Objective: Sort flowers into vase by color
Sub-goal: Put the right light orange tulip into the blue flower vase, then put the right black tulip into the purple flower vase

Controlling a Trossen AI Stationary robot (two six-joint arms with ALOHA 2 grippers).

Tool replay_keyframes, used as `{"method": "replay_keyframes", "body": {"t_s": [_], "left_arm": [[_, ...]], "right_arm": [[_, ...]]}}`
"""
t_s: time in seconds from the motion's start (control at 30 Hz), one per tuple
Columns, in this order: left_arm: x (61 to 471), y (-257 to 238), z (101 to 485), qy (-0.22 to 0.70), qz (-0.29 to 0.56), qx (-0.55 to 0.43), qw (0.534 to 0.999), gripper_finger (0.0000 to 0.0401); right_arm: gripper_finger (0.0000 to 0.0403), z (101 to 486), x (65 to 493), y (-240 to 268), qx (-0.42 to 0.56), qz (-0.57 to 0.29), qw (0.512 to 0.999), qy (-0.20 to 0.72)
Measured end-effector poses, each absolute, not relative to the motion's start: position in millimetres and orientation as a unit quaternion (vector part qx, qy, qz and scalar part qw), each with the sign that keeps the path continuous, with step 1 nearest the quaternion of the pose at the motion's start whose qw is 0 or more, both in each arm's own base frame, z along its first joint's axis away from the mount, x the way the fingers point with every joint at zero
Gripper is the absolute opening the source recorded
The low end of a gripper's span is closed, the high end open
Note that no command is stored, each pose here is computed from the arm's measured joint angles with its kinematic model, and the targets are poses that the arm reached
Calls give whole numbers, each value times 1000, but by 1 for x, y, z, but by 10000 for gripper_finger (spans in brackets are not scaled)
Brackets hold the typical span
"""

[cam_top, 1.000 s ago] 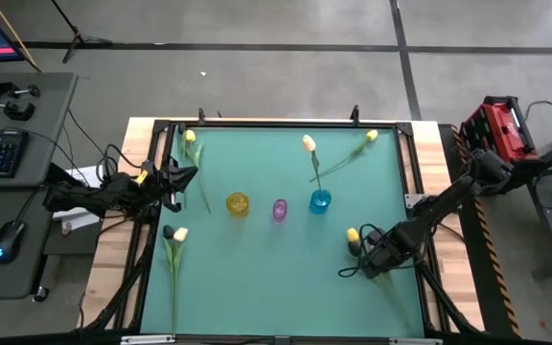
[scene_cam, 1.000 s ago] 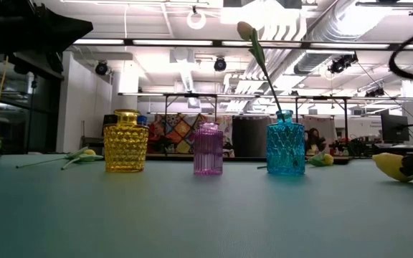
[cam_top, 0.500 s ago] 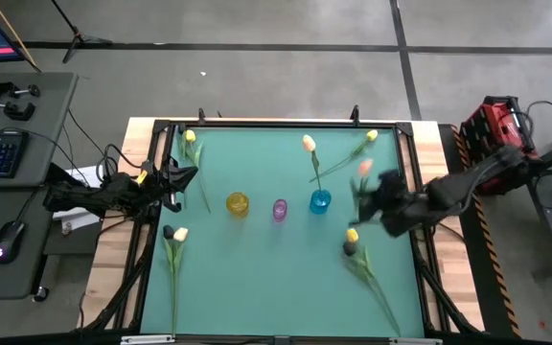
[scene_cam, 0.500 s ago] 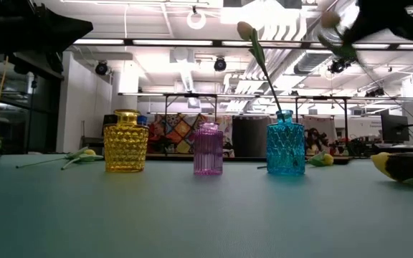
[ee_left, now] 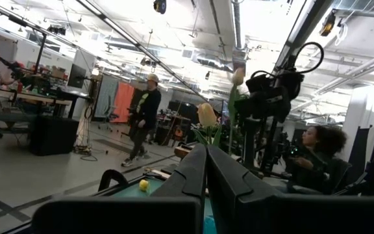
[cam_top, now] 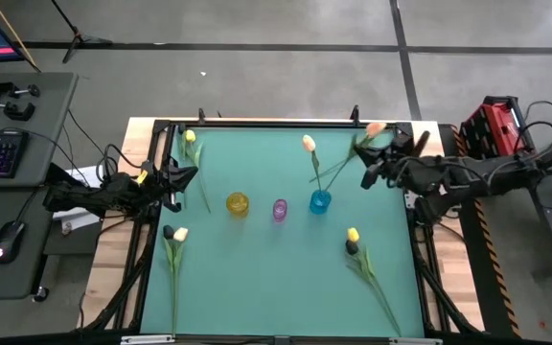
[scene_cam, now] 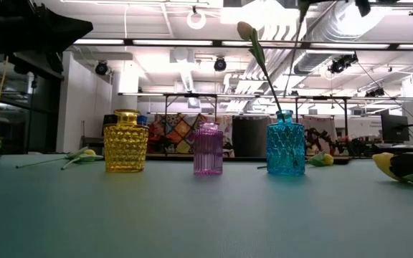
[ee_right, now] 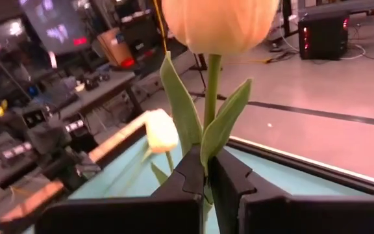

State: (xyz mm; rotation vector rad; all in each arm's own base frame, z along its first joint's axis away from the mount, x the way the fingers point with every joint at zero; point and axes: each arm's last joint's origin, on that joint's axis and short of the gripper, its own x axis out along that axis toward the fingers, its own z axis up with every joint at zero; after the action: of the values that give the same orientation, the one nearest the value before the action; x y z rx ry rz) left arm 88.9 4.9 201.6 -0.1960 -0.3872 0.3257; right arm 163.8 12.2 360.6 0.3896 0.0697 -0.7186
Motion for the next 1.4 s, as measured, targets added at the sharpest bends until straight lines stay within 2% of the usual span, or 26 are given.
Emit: {"method": "replay_keyframes", "body": {"t_s": [0.33, 0.53, 0.63, 0.73, 0.9, 1.0, 1.1, 1.23, 1.4], "left_arm": [[89, 5, 202, -191, 161, -97, 963, 0], [89, 5, 201, -191, 161, -97, 963, 0], [89, 5, 202, -191, 161, -97, 963, 0], [89, 5, 202, -191, 161, -97, 963, 0], [89, 5, 202, -191, 161, -97, 963, 0], [89, 5, 202, -191, 161, -97, 963, 0], [89, 5, 202, -191, 161, -97, 963, 0], [89, 5, 202, -191, 161, -97, 963, 0], [89, 5, 202, -191, 161, -97, 963, 0]], "right_arm": [[0, 346, 188, 1, 164, -348, 918, 93], [2, 341, 195, 2, 178, -304, 928, 121], [17, 338, 195, 3, 193, -281, 930, 138], [60, 335, 193, 5, 217, -259, 927, 161], [175, 330, 188, 7, 260, -234, 912, 215], [243, 330, 183, 10, 274, -188, 902, 275], [291, 329, 175, 13, 300, -150, 879, 338], [320, 323, 163, 19, 355, -119, 824, 425], [318, 307, 151, 33, 410, -83, 737, 531]]}}
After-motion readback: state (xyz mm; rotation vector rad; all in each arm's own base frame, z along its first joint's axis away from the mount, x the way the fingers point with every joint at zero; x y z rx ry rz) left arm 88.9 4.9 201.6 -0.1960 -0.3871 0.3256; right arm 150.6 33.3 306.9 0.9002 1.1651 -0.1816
